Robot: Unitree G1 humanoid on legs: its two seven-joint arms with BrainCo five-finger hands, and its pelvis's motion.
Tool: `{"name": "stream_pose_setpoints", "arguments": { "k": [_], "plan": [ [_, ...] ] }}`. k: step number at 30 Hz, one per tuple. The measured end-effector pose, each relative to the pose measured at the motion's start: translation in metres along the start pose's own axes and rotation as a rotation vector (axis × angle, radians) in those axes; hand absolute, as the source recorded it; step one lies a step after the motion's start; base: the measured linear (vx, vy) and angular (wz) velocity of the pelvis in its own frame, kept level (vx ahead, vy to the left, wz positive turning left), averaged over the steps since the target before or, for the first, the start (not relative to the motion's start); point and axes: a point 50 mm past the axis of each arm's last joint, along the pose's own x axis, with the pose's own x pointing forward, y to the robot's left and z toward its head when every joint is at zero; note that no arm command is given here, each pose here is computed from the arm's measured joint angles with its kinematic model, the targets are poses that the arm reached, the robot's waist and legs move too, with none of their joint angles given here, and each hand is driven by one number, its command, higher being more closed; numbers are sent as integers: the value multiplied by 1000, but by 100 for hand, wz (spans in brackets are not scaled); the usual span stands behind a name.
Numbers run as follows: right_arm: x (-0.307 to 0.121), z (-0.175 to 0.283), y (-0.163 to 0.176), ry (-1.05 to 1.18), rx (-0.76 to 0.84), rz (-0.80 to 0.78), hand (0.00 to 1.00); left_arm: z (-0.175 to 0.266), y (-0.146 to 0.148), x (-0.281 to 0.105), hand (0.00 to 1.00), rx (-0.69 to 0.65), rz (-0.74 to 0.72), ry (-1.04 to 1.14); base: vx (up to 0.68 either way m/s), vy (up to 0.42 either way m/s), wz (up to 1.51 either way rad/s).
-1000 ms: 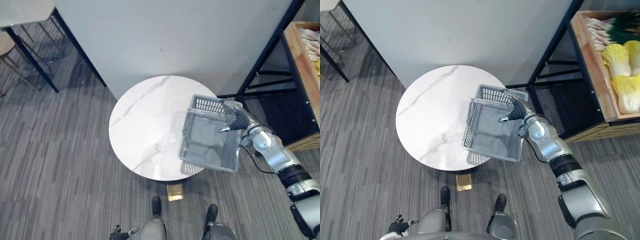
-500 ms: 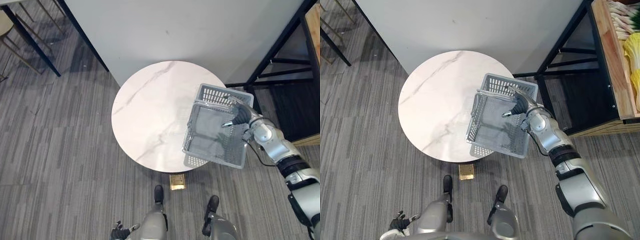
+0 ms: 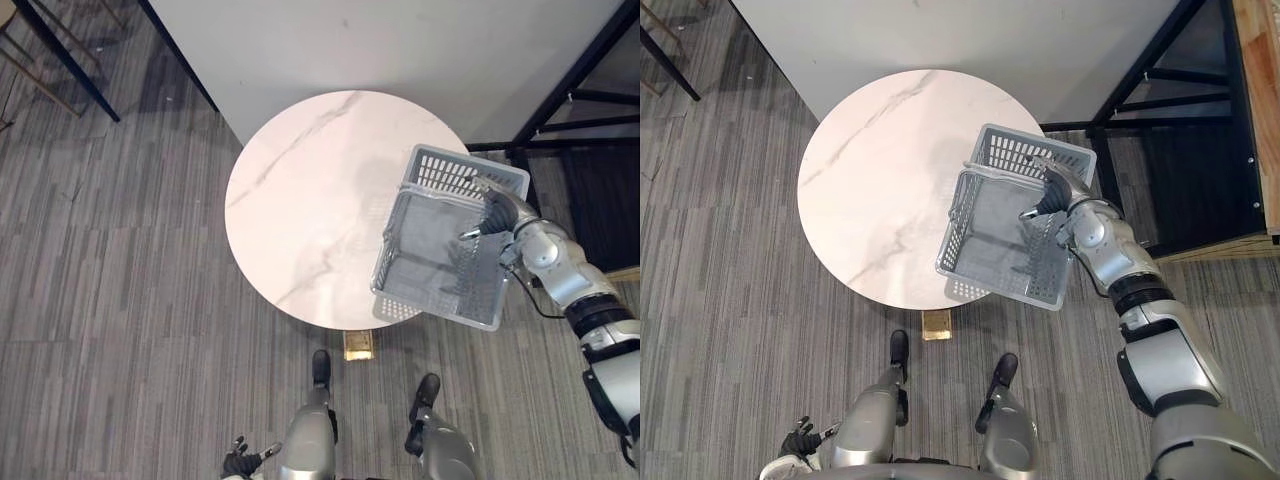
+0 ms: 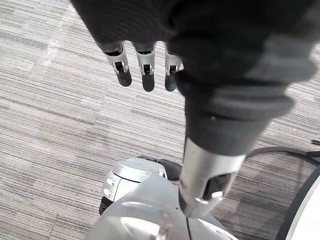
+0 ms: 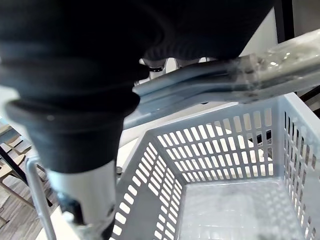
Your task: Pick vegetable in the basket
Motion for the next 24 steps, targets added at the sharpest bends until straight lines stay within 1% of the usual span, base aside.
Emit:
{"name": "stream_pose_setpoints", "arguments": {
  "k": [10,11,16,24],
  "plan": [
    [-4,-9,-9,5,-28,-12,0,4,-3,0,0,-7,-27,-17,-3,2,-1],
    [-5,-11,-10,11,-33,-13,100,4,-3,0,0,-6,-28,-17,0,0,0],
    [-7,-15,-15,16,-41,-23,100,5,-6,0,0,3,-43,-22,-11,2,-4],
    [-9,-15,-14,-7,-36,-9,100,10,-7,1,0,7,-48,-36,-1,1,0]
  ]
}}
